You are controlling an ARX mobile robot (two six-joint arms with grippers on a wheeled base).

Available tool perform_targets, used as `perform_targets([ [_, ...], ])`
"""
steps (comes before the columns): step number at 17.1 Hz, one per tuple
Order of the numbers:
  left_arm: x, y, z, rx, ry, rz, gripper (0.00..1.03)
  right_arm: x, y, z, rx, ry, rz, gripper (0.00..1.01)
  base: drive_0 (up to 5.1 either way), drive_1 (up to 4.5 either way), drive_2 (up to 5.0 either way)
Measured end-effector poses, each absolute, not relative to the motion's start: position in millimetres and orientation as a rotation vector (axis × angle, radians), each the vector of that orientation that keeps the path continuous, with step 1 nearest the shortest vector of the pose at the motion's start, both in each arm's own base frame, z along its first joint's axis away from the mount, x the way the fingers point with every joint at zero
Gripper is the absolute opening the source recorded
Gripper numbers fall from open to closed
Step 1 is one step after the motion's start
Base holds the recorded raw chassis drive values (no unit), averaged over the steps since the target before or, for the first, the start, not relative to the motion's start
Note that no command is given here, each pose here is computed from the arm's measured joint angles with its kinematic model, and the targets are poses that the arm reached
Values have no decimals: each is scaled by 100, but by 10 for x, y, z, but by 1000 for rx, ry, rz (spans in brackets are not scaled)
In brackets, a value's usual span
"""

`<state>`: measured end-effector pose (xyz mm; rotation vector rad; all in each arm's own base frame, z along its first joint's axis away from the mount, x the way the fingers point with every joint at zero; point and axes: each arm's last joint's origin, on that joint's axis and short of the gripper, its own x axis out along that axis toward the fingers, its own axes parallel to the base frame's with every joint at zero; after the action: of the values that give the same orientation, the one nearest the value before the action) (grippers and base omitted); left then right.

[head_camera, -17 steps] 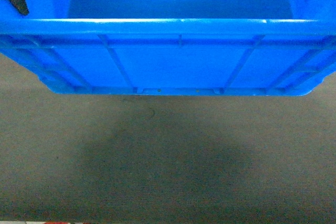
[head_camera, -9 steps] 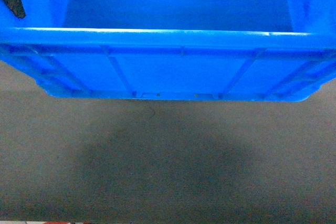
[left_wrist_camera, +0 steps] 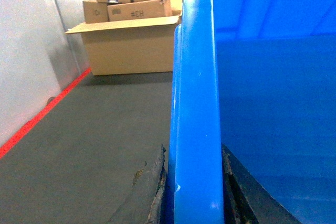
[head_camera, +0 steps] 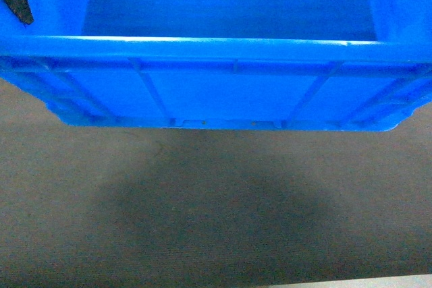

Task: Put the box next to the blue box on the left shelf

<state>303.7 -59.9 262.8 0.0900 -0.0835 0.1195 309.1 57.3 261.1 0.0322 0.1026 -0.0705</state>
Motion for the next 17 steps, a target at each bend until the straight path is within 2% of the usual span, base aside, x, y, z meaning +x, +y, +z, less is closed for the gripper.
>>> perform_targets([
  [17,3036,-604,2629,91,-84,118,20,3092,572,2612,29,101,-73,22,-145,-145,-145],
])
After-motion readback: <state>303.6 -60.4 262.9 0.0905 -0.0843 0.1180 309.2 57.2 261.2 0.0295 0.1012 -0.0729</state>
